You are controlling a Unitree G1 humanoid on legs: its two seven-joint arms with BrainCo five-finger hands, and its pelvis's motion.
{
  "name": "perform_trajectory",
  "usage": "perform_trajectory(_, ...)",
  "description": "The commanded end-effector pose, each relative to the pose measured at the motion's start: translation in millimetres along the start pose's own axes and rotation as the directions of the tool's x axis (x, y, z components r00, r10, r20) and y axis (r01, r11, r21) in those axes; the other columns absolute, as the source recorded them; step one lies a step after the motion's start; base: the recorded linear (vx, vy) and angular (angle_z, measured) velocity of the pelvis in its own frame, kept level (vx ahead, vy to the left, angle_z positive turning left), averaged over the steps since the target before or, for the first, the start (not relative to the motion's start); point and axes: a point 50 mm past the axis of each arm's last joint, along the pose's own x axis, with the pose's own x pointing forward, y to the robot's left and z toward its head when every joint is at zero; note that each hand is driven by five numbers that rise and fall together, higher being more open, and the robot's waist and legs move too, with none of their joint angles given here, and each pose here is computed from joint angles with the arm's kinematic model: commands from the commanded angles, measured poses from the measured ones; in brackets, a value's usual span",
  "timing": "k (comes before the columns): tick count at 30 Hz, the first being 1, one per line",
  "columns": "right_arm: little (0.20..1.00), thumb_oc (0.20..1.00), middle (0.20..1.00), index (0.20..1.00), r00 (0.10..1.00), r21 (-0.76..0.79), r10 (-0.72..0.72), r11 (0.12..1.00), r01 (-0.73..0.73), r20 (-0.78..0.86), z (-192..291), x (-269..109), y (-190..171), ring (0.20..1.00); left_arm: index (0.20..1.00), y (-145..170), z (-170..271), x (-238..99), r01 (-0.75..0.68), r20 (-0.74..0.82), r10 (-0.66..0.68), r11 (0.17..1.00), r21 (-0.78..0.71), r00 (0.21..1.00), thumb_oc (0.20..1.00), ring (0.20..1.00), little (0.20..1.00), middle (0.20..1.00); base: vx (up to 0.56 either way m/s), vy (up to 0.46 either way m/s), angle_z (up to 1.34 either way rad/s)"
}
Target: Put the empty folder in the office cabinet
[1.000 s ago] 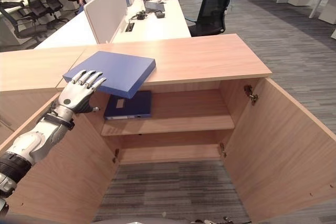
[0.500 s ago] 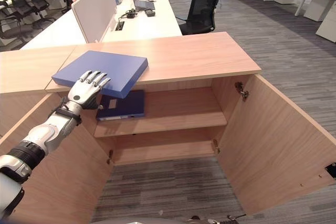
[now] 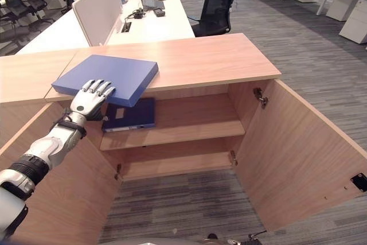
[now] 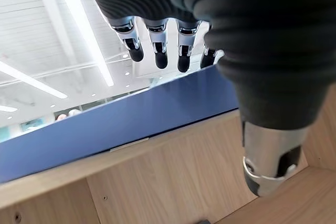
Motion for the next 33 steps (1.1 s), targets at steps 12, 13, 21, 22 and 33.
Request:
perform_trajectory(12, 1.0, 1.0, 1.0, 1.0, 0.999, -0.08, -0.009, 0.997, 0.013, 0.051, 18.8, 3.5, -3.8, 1.0, 1.0, 60.9, -29.1, 41.1, -0.228, -0.147, 0.225, 0.974, -0.007, 0.963, 1.0, 1.0, 1.0, 1.0, 0.02, 0.006, -0.01)
perform_trajectory(13, 1.0, 1.0, 1.0, 1.0, 0.999, -0.079, -0.007, 0.997, 0.011, 0.05, 18.6, 3.5, -2.9, 1.0, 1.0, 60.8, -28.9, 41.0, -0.231, -0.151, 0.227, 0.973, -0.014, 0.962, 1.0, 1.0, 1.0, 1.0, 0.03, 0.009, 0.0)
perform_trajectory(21, 1.0, 1.0, 1.0, 1.0, 0.999, -0.073, 0.0, 0.997, 0.003, 0.032, 12.2, 2.5, -0.9, 1.0, 1.0, 66.8, -27.8, 40.9, -0.27, -0.153, 0.261, 0.962, -0.039, 0.953, 1.0, 1.0, 1.0, 1.0, 0.04, 0.01, -0.02)
perform_trajectory(22, 1.0, 1.0, 1.0, 1.0, 0.999, -0.074, 0.001, 0.997, 0.001, 0.032, 11.8, 2.4, -0.3, 1.0, 1.0, 68.5, -28.1, 41.1, -0.277, -0.152, 0.269, 0.96, -0.037, 0.951, 1.0, 1.0, 1.0, 1.0, 0.03, 0.004, -0.03)
perform_trajectory(33, 1.0, 1.0, 1.0, 1.0, 1.0, -0.082, 0.004, 0.997, -0.002, 0.03, 11.7, 2.4, 0.4, 1.0, 1.0, 84.9, -20.6, 44.1, -0.342, -0.106, 0.337, 0.939, -0.032, 0.936, 1.0, 1.0, 1.0, 1.0, 0.0, 0.001, -0.01)
